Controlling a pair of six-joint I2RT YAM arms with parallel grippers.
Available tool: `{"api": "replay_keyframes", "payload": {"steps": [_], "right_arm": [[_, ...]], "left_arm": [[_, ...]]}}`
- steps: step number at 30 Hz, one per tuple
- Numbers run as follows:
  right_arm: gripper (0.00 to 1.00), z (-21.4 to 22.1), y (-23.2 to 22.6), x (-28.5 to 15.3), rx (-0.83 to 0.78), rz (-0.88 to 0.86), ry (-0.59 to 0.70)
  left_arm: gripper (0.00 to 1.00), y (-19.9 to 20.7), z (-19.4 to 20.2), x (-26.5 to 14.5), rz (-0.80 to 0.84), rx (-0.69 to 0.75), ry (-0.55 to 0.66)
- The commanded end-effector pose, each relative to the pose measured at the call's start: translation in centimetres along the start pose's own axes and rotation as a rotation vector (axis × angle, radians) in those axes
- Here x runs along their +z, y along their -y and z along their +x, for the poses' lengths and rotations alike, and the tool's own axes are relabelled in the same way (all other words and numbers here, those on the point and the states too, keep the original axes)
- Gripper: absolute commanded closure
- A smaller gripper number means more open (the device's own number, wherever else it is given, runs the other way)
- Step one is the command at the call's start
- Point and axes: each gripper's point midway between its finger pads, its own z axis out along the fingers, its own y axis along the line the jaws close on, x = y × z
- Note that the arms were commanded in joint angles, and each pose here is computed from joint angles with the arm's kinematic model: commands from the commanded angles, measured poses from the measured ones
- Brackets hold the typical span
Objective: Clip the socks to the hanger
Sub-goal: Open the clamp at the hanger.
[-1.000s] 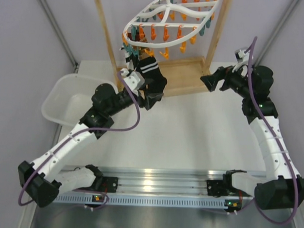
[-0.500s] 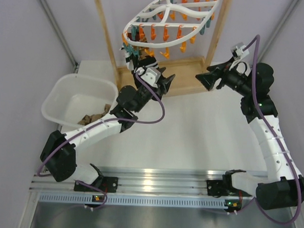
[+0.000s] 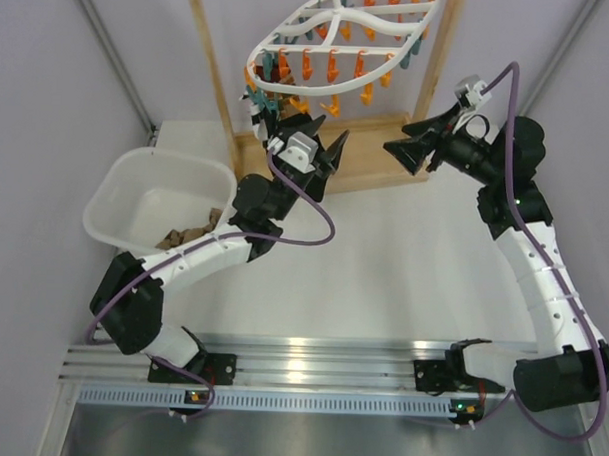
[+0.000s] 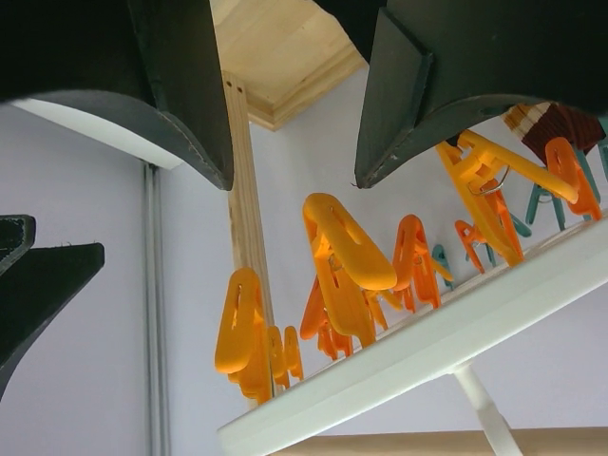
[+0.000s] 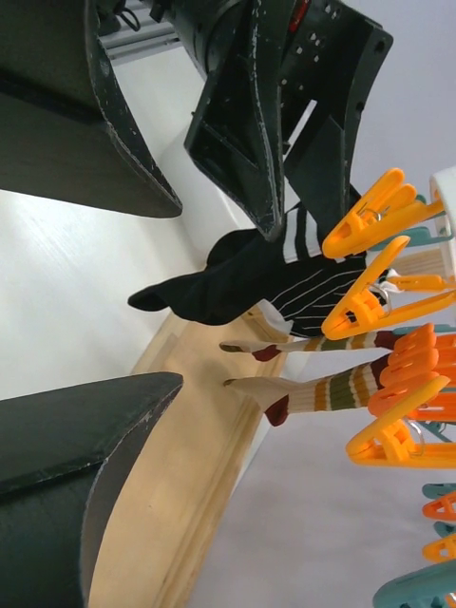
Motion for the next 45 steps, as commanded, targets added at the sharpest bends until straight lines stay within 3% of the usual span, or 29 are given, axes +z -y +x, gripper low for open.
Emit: {"api": "replay_keyframes", "payload": {"steps": [1,13,21,31,37,45], "right_arm": [[0.34,-2.9,-1.2,0.5,-0.061,-0.045,0.065],[0.34,-4.4,-1.8,0.9,-0.089,-0.076,0.119],[0.35,-5.5,-3.0,2.5,-0.078,-0.094,0.147],[0.31,-7.8,-6.7,5.6,-0.132,-0.236,0.232],[0.33,-8.0,-8.7,5.9,-0.269,-0.366,0.29],[0.45,-6.5,-9.7,6.2,-0.403,-0.394,0.299]], "left_arm": [[0.41,-1.4,-4.0,1.4,-0.066,0.019,0.144],[0.51,-1.6,-5.3,2.4,-0.079,0.013,0.212],[0.82,-1.0,-5.0,1.6,-0.033,0.047,0.18],[1.0,-0.7,-5.1,0.7,-0.001,0.109,0.176],[1.0,-0.1,-5.4,0.2,0.045,0.126,0.191],[1.0,-0.6,-5.4,0.3,0.038,0.134,0.184]]}}
